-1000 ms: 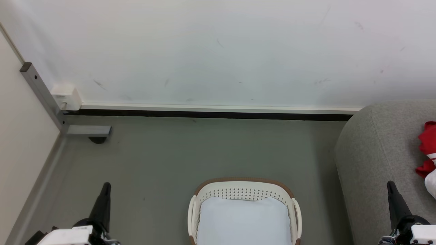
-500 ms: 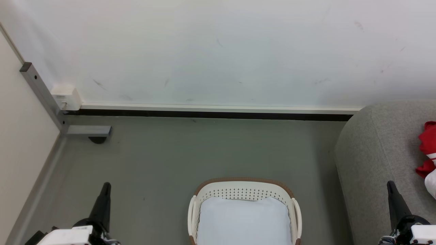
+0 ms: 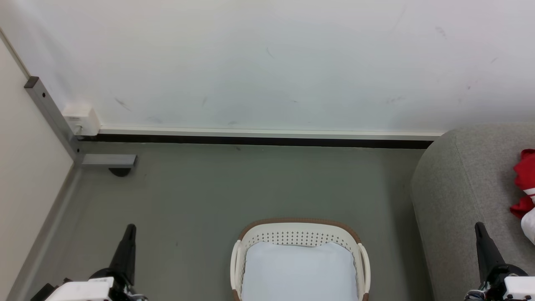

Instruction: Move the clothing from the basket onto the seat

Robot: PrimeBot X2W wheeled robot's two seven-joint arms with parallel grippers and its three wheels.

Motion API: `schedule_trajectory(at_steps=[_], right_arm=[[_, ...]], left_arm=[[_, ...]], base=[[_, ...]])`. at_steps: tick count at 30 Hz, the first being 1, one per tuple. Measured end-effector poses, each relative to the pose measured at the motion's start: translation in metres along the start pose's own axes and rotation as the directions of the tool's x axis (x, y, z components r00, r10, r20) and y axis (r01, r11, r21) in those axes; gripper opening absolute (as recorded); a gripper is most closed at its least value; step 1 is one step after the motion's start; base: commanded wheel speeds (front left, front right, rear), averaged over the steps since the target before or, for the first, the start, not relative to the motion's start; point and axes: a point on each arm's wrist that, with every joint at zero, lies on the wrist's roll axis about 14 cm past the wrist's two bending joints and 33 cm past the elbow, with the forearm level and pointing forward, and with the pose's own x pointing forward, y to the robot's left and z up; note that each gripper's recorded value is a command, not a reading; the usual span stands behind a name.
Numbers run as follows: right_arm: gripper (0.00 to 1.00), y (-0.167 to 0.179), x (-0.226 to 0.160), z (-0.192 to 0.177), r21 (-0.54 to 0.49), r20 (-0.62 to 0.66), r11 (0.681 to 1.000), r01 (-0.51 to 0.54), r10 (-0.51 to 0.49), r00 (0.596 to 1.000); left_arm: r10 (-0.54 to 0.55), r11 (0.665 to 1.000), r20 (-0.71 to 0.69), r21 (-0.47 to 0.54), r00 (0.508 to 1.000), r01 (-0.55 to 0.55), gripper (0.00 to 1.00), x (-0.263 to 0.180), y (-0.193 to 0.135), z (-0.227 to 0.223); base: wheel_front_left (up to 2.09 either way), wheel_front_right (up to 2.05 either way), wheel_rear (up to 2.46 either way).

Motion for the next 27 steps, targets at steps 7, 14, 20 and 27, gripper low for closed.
schedule_trajectory(at_steps=[7, 14, 20, 27], right_arm=[[0.0, 0.0, 0.0, 0.0, 0.0, 0.0, 1.0, 0.0, 0.0, 1.0], [0.0, 0.0, 0.0, 0.0, 0.0, 0.0, 1.0, 0.0, 0.0, 1.0], [0.0, 0.0, 0.0, 0.0, 0.0, 0.0, 1.0, 0.0, 0.0, 1.0], [0.0, 0.0, 0.0, 0.0, 0.0, 0.0, 1.0, 0.0, 0.0, 1.0]], left_arm=[[0.0, 1.0, 0.0, 0.0, 1.0, 0.0, 0.0, 0.0, 0.0, 0.0], [0.0, 1.0, 0.0, 0.0, 1.0, 0.0, 0.0, 0.0, -0.0001, 0.0], [0.0, 1.0, 0.0, 0.0, 1.0, 0.0, 0.0, 0.0, 0.0, 0.0], [0.0, 1.0, 0.0, 0.0, 1.0, 0.0, 0.0, 0.0, -0.0001, 0.0]], base=[[0.0, 0.0, 0.0], [0.0, 0.0, 0.0], [0.0, 0.0, 0.0], [0.0, 0.0, 0.0]])
